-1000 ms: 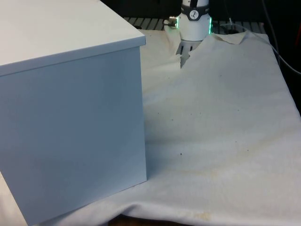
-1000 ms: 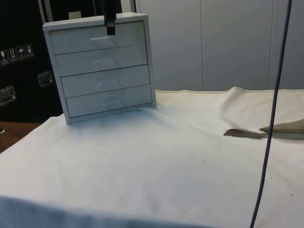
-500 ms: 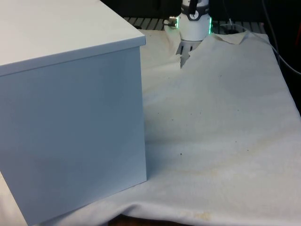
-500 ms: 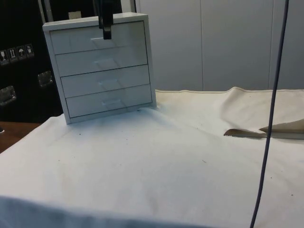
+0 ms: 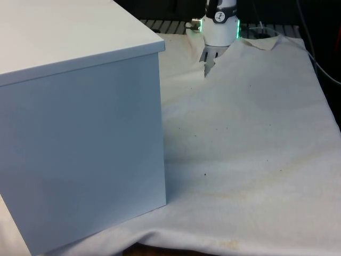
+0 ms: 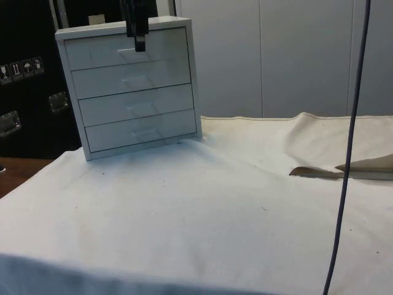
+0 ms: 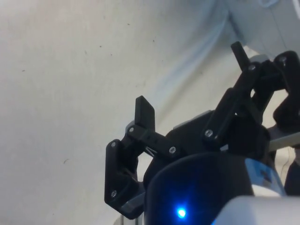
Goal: Open the drawer, then close it.
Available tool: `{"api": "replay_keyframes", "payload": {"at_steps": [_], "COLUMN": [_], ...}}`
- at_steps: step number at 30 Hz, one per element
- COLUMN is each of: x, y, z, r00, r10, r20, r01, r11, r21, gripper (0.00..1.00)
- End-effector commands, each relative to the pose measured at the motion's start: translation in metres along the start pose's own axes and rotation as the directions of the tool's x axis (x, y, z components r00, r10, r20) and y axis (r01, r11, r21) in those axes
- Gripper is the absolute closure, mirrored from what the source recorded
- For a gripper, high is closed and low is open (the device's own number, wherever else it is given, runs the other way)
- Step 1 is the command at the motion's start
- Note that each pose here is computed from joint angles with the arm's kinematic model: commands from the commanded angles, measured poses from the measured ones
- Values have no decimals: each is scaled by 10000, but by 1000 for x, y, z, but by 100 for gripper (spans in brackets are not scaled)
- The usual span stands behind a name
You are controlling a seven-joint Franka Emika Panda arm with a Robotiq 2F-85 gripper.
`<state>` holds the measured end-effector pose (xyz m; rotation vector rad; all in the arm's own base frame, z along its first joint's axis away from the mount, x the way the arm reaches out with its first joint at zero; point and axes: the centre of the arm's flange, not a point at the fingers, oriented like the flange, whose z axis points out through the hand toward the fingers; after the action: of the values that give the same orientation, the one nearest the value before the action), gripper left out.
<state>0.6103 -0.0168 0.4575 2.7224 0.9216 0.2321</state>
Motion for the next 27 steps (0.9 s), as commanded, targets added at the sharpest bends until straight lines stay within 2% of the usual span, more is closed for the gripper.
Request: {"api": "replay_keyframes", "payload": {"at_steps": [1, 5, 6, 8, 13, 14, 15, 16, 17, 21, 22, 23, 26, 27], "x": [0, -1, -2, -2, -1, -1, -1, 0, 1, 2, 2, 3, 3, 3], "y": [2, 4, 3, 6, 10, 8, 10, 11, 13, 13, 12, 14, 13, 13], "z": [1, 2, 2, 4, 5, 5, 6, 7, 8, 9, 10, 10, 12, 14], "r00": [9999, 9996, 9997, 9993, 9993, 9993, 9992, 9993, 9993, 9993, 9993, 9993, 9993, 9993], "r10": [-108, -265, -199, -330, -364, -356, -371, -366, -364, -363, -362, -368, -378, -370], "r20": [19, 106, 150, 146, 130, 148, 124, 108, 75, 12, 54, -16, -48, -70], "r01": [109, 270, 203, 338, 374, 366, 381, 375, 371, 361, 366, 361, 363, 350], "r11": [9998, 9988, 9994, 9978, 9953, 9966, 9947, 9940, 9921, 9883, 9904, 9863, 9834, 9815], "r21": [-171, -419, -277, -575, -888, -740, -957, -1025, -1196, -1481, -1329, -1608, -1778, -1881], "gripper": [0, 0, 0, 0, 0, 0, 0, 0, 0, 0, 0, 0, 0, 0]}}
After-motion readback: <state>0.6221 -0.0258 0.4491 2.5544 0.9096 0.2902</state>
